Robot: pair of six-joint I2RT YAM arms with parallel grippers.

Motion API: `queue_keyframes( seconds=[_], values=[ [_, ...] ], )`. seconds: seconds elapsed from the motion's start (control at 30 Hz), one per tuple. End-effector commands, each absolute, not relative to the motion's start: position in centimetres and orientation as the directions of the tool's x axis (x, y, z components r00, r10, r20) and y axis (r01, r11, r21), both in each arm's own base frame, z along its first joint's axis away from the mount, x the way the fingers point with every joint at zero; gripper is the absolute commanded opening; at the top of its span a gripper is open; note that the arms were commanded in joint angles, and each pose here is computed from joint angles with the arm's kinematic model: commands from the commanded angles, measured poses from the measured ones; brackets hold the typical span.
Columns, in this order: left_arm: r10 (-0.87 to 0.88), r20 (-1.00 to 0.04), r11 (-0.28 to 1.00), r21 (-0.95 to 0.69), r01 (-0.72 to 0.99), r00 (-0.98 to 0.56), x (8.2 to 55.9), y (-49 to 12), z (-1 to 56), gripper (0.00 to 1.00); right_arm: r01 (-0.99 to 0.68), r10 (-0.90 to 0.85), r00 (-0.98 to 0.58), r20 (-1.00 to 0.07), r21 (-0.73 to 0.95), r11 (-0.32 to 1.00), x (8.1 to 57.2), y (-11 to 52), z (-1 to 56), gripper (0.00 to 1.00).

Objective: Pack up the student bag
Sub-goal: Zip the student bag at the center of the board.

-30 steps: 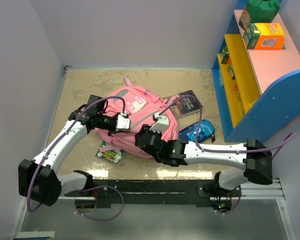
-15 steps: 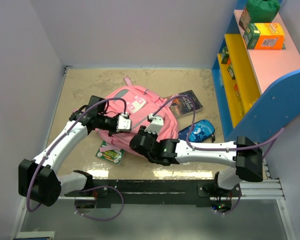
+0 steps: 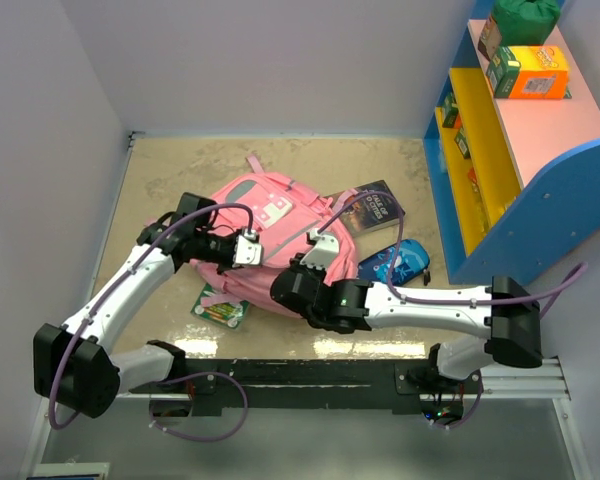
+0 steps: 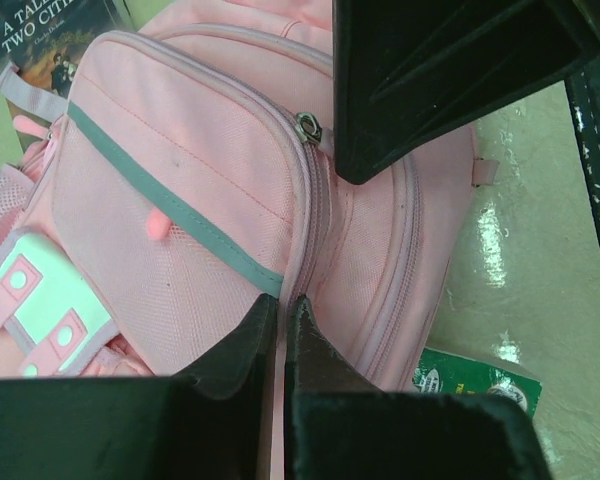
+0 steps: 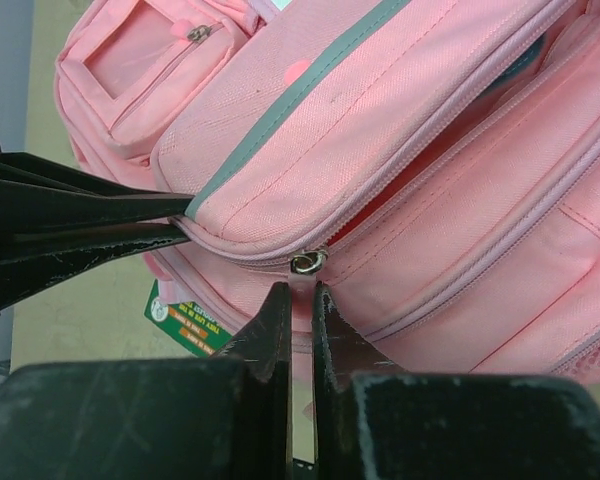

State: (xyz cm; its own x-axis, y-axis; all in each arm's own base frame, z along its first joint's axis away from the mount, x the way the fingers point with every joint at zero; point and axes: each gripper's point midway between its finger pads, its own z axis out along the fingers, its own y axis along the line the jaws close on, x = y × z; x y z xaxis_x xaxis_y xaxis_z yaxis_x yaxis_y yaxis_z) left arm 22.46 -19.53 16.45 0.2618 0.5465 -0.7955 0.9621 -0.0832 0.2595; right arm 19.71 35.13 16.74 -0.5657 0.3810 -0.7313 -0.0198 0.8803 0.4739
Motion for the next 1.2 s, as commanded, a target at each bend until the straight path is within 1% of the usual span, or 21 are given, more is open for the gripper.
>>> queue_keyframes(
  seconds=[0.0,0.23,0.47,0.63,0.8,0.97,1.07,1.1,1.13,1.17],
  values=[
    [0.471,-0.829,-0.119,0.277,0.954,0.3,21.1,-20.4,18.7,0.0,-0.005,0.312,-0.52,-0.795,0.368,0.93,20.1,31.4,16.7,0.0],
    [0.473,-0.82,-0.138,0.291,0.947,0.321,20.9,-20.2,18.8,0.0,-0.007,0.224,-0.533,-0.816,0.269,0.963,20.5,29.6,15.1,0.0],
    [0.481,-0.796,-0.194,0.312,0.93,0.367,20.1,-19.8,18.2,0.0,0.027,0.198,-0.535,-0.821,0.217,0.976,25.0,26.1,14.0,0.0],
    [0.478,-0.781,-0.25,0.318,0.915,0.402,19.1,-19.4,17.5,0.0,0.025,0.174,-0.516,-0.839,0.188,0.982,27.4,25.8,14.4,0.0],
    [0.475,-0.768,-0.315,0.307,0.898,0.43,17.7,-18.8,16.9,0.0,0.059,0.103,-0.529,-0.842,0.085,0.995,30.4,24.6,12.5,0.0],
    [0.467,-0.745,-0.389,0.311,0.867,0.476,16.5,-18.2,16.0,0.0,0.109,0.085,-0.498,-0.863,0.035,0.993,33.4,23.1,12.7,0.0],
    [0.482,-0.734,-0.398,0.303,0.866,0.479,16.4,-17.8,15.5,0.0,0.116,0.103,-0.487,-0.868,0.053,0.992,33.7,22.8,13.2,0.0],
    [0.482,-0.73,-0.397,0.31,0.864,0.483,16.5,-17.9,15.5,0.0,0.097,0.113,-0.492,-0.863,0.074,0.993,33.6,23.2,13.2,0.0],
    [0.493,-0.731,-0.38,0.307,0.873,0.472,16.8,-17.9,15.5,0.01,0.073,0.153,-0.465,-0.872,0.134,0.988,33.6,23.8,14.5,0.0],
    [0.497,-0.731,-0.362,0.315,0.877,0.467,17.1,-18.0,15.6,0.05,0.056,0.152,-0.476,-0.866,0.143,0.988,33.1,23.7,13.7,0.0]
  ],
)
